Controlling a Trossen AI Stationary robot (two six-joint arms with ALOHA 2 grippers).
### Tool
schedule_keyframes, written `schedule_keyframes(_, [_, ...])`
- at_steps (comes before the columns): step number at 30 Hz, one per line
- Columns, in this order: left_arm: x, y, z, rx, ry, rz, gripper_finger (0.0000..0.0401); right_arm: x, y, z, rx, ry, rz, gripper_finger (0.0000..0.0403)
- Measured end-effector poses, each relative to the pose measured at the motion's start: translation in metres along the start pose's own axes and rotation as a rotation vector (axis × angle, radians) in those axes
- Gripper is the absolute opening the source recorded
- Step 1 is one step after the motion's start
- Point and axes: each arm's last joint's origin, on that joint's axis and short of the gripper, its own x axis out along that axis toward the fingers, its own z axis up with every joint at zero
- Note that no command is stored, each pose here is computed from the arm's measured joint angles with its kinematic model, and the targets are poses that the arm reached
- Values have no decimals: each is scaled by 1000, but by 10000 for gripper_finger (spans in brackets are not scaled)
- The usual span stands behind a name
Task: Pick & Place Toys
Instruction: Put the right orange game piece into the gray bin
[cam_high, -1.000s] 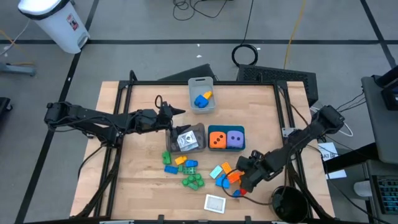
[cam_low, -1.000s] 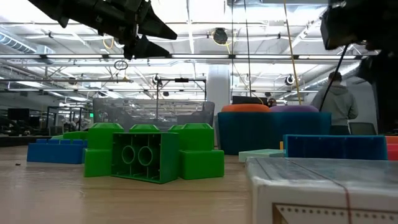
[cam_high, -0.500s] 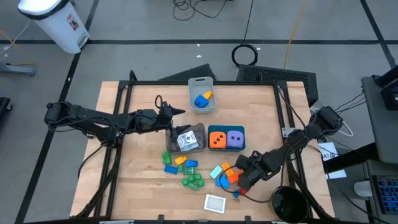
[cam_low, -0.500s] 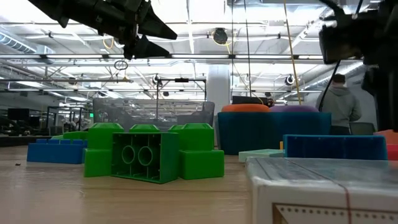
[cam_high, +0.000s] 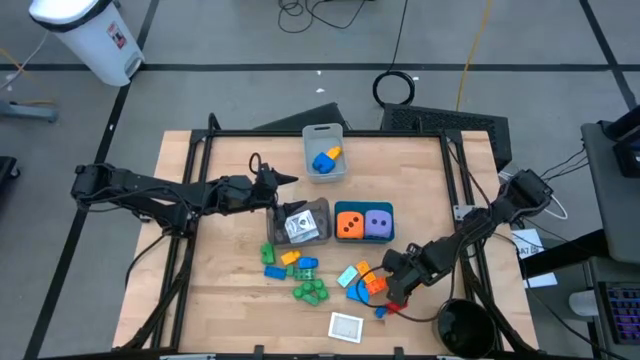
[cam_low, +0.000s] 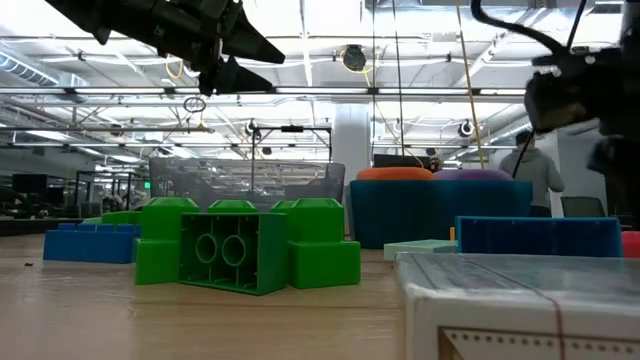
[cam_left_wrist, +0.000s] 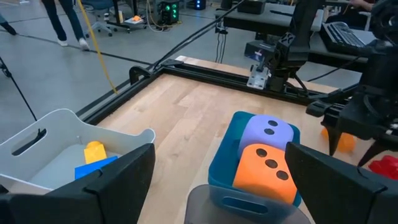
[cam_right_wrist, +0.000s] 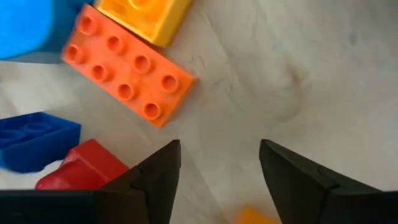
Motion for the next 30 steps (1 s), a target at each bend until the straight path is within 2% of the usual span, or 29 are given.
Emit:
schedule_keyframes(8, [0,0,0,0,0,0,365,-38,-11,16,-152,-95,105,184])
schedule_keyframes(13, [0,0,0,0,0,0,365,-65,-16,7,-366,-105,185,168])
schedule_keyframes(17, [0,0,0,0,0,0,365,-73,-11,4,-401,-258,252,166])
schedule_keyframes(20, [0,0,0,0,0,0,365,-70,-6,13,-361,-473,308,178])
schedule_keyframes(23, [0,0,0,0,0,0,365,-67,0,19,-423,-635,373,201])
schedule_keyframes(27, [0,0,0,0,0,0,365,-70,12,15,-597,-696,421,247])
schedule_keyframes(30, [0,0,0,0,0,0,365,-77,18,9,-711,-650,397,277])
